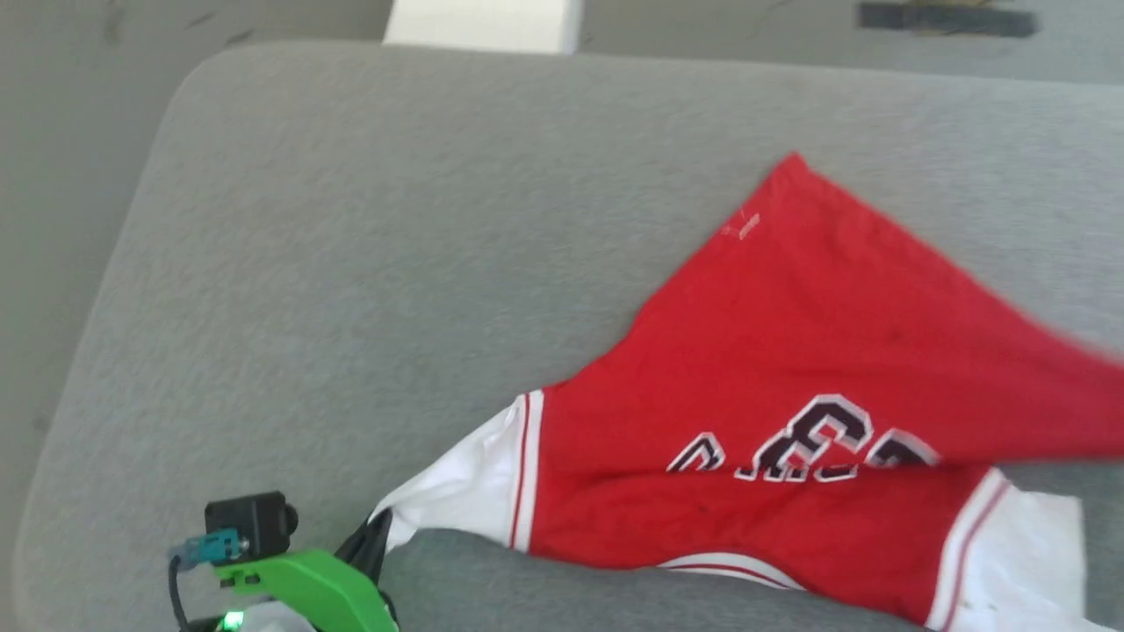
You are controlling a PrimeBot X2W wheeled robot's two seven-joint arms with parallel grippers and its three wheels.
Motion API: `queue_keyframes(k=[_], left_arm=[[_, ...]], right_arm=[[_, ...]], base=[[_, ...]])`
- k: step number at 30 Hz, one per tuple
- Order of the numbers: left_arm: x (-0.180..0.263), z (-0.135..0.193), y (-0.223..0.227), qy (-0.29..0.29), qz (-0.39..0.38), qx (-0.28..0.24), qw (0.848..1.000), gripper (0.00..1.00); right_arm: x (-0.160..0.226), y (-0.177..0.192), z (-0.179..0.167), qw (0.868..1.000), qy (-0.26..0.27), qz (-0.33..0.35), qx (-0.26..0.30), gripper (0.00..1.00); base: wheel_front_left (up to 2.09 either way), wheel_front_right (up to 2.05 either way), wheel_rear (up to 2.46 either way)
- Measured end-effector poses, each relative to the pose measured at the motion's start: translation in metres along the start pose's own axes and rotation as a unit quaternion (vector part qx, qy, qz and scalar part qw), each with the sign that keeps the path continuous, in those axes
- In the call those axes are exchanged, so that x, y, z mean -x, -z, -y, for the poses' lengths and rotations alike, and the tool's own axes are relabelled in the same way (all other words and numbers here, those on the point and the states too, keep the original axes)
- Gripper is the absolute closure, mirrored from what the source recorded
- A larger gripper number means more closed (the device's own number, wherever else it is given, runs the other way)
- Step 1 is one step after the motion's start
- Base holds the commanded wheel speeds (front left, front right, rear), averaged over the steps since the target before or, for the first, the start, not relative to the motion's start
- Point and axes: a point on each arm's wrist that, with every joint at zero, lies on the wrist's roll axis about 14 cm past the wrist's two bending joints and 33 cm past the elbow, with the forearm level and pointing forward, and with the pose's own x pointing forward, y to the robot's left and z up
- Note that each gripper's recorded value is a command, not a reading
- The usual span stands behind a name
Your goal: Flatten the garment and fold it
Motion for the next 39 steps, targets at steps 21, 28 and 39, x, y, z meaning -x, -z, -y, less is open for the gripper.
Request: queue_keyframes(k=[21, 28, 39], left_arm=[[0.004, 0.045, -0.007, 0.073, 0.002, -0.033, 0.997, 1.0], [0.003, 0.042, -0.006, 0.068, 0.0, -0.031, 0.997, 1.0], [-0.008, 0.044, -0.013, 0.075, 0.005, -0.03, 0.997, 1.0]], right_arm=[[0.083, 0.079, 0.052, 0.984, 0.039, -0.167, -0.055, 0.0], [0.052, -0.026, -0.004, 0.997, -0.045, 0.055, -0.001, 0.0], [0.008, -0.071, -0.122, 0.965, -0.213, 0.133, 0.078, 0.0]], base=[[0.0, 0.0, 0.0], [0.0, 0.0, 0.0], [0.0, 0.0, 0.0]])
